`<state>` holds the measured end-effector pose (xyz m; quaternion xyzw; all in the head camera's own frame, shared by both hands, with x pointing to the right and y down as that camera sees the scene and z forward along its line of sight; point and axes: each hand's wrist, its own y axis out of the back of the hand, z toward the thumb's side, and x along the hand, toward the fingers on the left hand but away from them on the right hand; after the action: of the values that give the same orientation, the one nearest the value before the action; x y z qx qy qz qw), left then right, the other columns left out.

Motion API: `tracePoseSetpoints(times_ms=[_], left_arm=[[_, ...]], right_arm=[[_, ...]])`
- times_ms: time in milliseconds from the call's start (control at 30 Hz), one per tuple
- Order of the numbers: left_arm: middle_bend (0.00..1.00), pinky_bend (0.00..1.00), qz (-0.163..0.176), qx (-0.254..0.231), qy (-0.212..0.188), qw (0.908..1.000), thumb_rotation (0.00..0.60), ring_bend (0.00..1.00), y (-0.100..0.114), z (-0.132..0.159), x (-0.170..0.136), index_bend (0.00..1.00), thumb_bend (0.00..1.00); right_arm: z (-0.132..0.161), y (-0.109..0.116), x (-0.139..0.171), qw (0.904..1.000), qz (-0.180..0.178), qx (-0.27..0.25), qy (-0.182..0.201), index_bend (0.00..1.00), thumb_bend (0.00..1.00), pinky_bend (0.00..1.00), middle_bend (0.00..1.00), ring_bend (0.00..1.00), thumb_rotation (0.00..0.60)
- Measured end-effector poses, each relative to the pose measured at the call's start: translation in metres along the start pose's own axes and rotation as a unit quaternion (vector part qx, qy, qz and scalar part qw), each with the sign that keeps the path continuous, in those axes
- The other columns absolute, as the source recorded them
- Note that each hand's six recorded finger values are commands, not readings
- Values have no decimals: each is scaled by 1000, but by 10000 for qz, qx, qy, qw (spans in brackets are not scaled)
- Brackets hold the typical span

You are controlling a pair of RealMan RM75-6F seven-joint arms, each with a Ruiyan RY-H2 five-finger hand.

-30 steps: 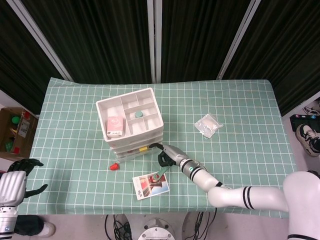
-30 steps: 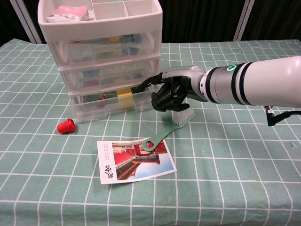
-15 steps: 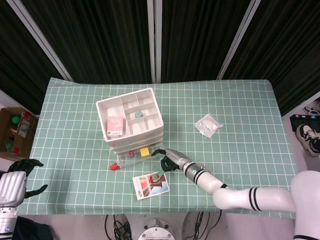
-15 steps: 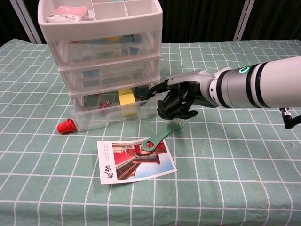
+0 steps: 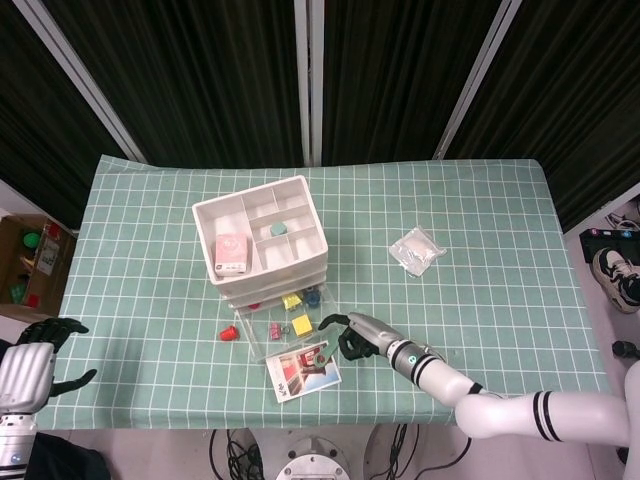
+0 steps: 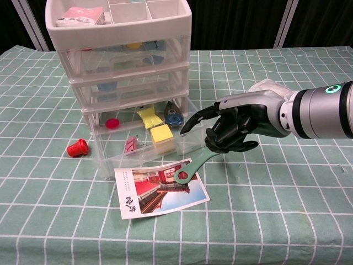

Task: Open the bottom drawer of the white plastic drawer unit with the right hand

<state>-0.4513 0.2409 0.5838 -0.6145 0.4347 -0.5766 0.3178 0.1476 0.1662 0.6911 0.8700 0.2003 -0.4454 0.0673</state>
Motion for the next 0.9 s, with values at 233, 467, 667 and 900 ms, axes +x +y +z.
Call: tracePoseSetpoints(times_ms=[233, 467, 667, 900], left_arm=[[286, 210, -8, 5, -16, 10000, 600, 219, 0, 1, 0, 351, 45], [286, 210, 0, -2, -21, 10000, 600, 219, 0, 1, 1, 351, 46], [286, 210, 37, -8, -19, 10000, 600, 219, 1, 0, 1, 351, 45], [286, 210, 92, -26, -21, 10000, 600, 219, 3, 0, -1, 351, 45]], right_arm=[[-3, -3, 8, 10000, 53, -24, 4, 255, 736, 931, 741, 840, 600], [-4, -5, 13, 10000, 95, 0, 15, 235, 737, 931, 741, 838, 600], [3, 7, 18, 9988, -223, 374, 214, 117, 736, 931, 741, 836, 600], [27, 34, 28, 9787, -814, 1780, 619, 108, 533, 931, 741, 836, 600]])
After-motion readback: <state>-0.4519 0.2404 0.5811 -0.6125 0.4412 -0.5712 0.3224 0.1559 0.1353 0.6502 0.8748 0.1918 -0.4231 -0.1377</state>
